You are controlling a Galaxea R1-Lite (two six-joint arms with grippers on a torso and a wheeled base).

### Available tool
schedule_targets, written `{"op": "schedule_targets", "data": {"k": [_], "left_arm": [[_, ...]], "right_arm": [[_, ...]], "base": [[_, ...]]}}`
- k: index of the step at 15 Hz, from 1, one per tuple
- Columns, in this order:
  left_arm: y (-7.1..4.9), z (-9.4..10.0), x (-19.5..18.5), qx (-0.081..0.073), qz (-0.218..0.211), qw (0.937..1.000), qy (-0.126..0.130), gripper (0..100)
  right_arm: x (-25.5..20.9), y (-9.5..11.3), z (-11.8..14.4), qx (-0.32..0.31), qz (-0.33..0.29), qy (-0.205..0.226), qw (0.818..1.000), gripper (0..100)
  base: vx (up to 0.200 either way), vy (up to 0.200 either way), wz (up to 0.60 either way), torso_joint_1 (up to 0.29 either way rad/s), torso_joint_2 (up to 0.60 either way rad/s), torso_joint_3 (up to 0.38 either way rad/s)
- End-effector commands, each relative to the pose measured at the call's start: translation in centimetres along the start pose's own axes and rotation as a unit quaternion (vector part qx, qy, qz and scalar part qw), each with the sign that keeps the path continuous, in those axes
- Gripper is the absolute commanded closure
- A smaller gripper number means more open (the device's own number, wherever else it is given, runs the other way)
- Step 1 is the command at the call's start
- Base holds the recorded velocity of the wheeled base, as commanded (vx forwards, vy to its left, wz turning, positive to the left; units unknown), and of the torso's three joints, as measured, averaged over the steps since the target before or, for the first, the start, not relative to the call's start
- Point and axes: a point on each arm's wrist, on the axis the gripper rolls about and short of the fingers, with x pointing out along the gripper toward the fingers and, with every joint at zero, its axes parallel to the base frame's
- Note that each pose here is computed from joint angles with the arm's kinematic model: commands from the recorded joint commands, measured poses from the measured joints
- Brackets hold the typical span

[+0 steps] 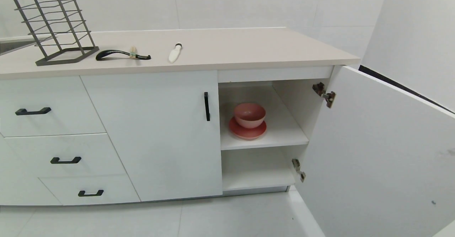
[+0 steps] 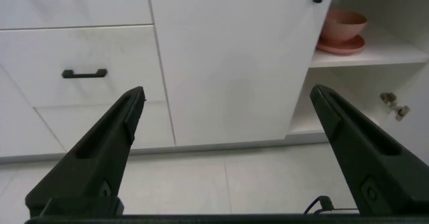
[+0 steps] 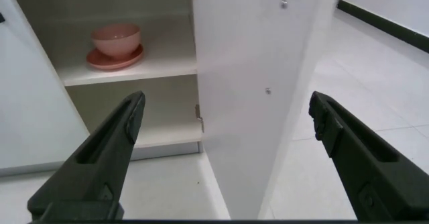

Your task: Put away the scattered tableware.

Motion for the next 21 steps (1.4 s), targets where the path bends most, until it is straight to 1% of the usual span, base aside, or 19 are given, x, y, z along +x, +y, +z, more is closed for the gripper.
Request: {"op": "schedule_targets", "data": {"k": [1, 4, 7, 9, 10, 19, 20, 21], "left_arm": [[0.0, 0.01, 0.0, 0.0, 0.001, 1.0, 0.0, 0], [0.0, 0.02, 0.0, -0.001, 0.001, 1.0, -0.001, 0], [0.0, 0.01, 0.0, 0.002, 0.001, 1.0, 0.0, 0], [0.0, 0.01, 0.0, 0.0, 0.001, 1.0, 0.0, 0], [0.0, 0.01, 0.0, 0.0, 0.001, 1.0, 0.0, 0], [0.0, 0.01, 0.0, -0.001, 0.001, 1.0, 0.0, 0], [0.0, 0.01, 0.0, -0.001, 0.0, 1.0, 0.0, 0], [0.0, 0.01, 0.0, -0.001, 0.001, 1.0, 0.0, 0]], "right_arm": [[0.01, 0.0, 0.01, 0.0, 0.0, 0.0, 1.0, 0], [0.01, 0.0, 0.01, 0.0, 0.0, 0.0, 1.0, 0], [0.01, 0.0, 0.01, 0.0, 0.0, 0.0, 1.0, 0], [0.01, 0.0, 0.01, 0.0, 0.0, 0.0, 1.0, 0], [0.01, 0.0, 0.01, 0.0, 0.0, 0.0, 1.0, 100], [0.01, 0.0, 0.01, 0.003, 0.0, 0.0, 1.0, 100], [0.02, 0.0, 0.06, 0.009, -0.001, -0.004, 1.0, 100], [-0.02, 0.0, 0.65, 0.018, 0.0, -0.03, 0.999, 100]], "base": [[0.0, -0.2, 0.0, 0.012, 0.0, 0.007], [0.0, 0.0, 0.0, 0.0, 0.0, 0.0], [-0.2, 0.0, 0.0, 0.004, 0.0, 0.004], [-0.2, 0.0, 0.0, 0.005, 0.0, 0.002], [-0.2, -0.2, 0.0, -0.002, 0.0, 0.002], [0.0, -0.2, 0.0, 0.003, 0.0, 0.003], [0.0, -0.2, 0.0, 0.002, 0.0, 0.002], [0.0, -0.2, 0.0, 0.002, 0.0, 0.002]]}}
